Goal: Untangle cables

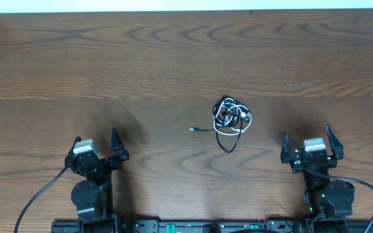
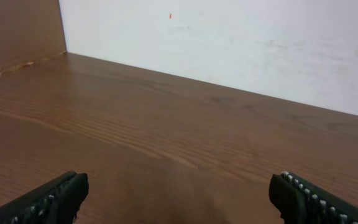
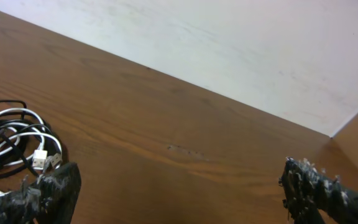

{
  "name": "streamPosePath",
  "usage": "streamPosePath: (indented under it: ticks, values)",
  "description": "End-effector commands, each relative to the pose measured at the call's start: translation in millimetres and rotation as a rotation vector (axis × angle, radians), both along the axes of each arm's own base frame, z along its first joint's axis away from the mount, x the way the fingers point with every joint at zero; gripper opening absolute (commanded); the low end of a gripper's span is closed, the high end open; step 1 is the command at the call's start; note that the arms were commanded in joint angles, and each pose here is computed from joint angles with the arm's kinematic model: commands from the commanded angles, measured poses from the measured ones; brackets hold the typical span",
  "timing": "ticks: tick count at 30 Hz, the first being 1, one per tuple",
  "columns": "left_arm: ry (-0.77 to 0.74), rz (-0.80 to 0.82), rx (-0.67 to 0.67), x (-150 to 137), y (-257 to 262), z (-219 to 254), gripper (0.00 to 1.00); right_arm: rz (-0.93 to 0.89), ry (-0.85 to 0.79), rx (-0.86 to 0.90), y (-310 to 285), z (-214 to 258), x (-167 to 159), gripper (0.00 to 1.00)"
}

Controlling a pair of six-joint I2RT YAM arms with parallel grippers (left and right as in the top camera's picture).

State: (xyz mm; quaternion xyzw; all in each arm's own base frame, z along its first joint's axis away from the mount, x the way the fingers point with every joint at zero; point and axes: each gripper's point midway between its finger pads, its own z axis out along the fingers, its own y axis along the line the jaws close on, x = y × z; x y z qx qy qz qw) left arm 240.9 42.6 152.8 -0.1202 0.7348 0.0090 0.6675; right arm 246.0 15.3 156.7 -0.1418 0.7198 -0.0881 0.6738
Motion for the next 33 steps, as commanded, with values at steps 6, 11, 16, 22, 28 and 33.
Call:
streamPosePath:
  ticks: [6, 11, 16, 22, 28, 33]
  values:
    - [0.029, 0.017, -0.01, -1.6, 2.5, -7.9, 0.98, -0.029, -0.05, 0.16, -4.0, 14.0, 0.8, 0.99]
    - [0.045, 0.017, -0.016, -1.4, 2.5, -2.7, 0.98, -0.094, -0.052, 0.182, -14.9, 13.8, 1.0, 0.99]
    - [0.144, -0.005, -0.063, 0.8, -1.9, -4.5, 0.98, -0.099, -0.026, 0.228, -15.0, 16.2, 0.8, 0.99]
    - [0.254, -0.088, -0.104, 17.7, -14.3, 7.0, 0.98, -0.116, 0.088, 0.227, -15.3, 12.6, 3.9, 0.99]
    - [0.409, -0.189, -0.173, 37.8, -30.0, 12.7, 0.98, -0.124, 0.225, 0.213, -13.3, 14.3, 16.5, 0.99]
    - [0.589, -0.265, -0.185, 47.6, -47.7, 11.9, 0.98, -0.08, 0.353, 0.213, -2.0, 15.9, 34.9, 0.99]
